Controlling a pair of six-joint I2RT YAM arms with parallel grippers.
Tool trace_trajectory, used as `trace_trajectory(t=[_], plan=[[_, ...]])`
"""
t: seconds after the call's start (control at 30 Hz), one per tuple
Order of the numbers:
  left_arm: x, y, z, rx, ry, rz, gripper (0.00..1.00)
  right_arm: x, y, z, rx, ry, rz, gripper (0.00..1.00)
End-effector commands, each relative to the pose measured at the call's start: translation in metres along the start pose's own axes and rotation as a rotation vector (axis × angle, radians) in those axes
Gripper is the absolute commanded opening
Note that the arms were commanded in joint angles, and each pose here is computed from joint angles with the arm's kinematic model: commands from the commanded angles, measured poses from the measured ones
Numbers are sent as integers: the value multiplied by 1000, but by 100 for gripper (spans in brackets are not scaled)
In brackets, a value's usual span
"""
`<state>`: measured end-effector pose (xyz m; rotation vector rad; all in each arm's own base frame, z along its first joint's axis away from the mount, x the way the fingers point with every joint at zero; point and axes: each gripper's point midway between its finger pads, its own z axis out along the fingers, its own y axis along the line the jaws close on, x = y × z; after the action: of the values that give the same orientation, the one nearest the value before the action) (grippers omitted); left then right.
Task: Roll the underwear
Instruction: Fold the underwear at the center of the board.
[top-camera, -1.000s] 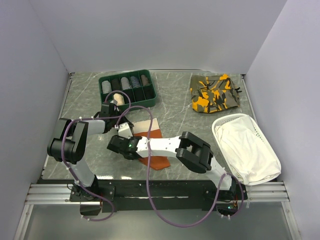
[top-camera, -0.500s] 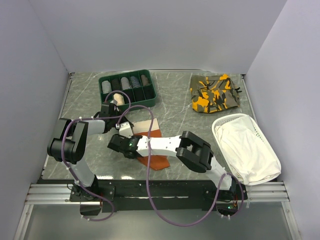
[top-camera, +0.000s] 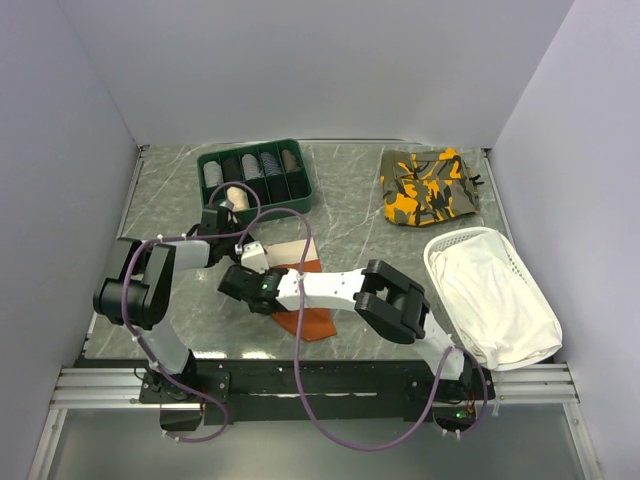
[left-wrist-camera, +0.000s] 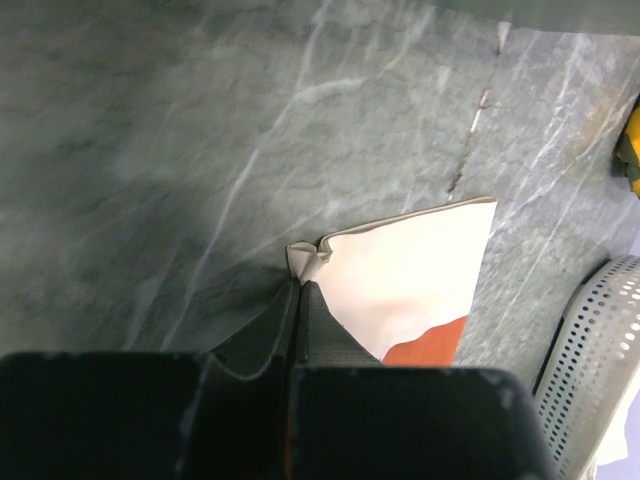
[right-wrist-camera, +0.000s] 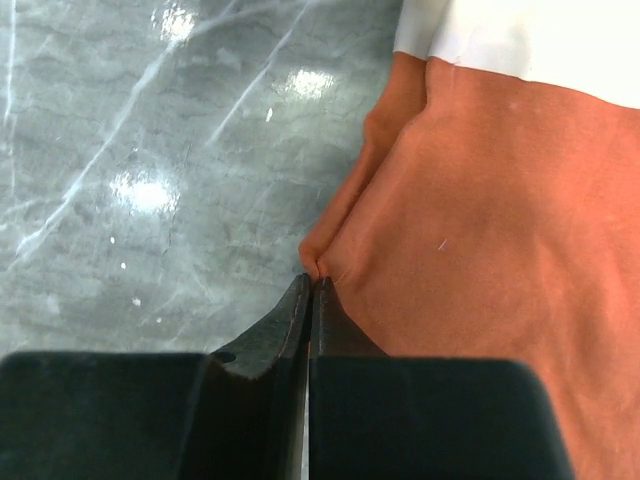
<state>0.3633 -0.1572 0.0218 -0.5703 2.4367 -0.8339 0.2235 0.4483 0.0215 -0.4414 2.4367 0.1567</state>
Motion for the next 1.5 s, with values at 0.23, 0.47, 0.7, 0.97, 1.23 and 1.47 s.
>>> trace_trajectory(t=[0.23, 0.47, 0.7, 0.97, 1.23, 1.47], plan=[[-9, 25, -50, -150, -113, -58, 1, -19, 7, -56, -230, -63, 8, 0], [-6, 29, -79, -178, -183, -71, 1, -13, 15, -86, -397, -52, 11, 0], [5, 36, -89, -191, -179, -78, 1, -8, 16, -99, -460, -36, 24, 0], [-8, 18, -99, -172, -196, -50, 1, -1, 0, -95, -462, -33, 103, 0], [-9, 3, -96, -149, -186, -32, 1, -2, -21, -91, -471, -55, 232, 0], [-13, -16, -89, -150, -179, 0, 1, 5, -35, -82, -442, -42, 275, 0]])
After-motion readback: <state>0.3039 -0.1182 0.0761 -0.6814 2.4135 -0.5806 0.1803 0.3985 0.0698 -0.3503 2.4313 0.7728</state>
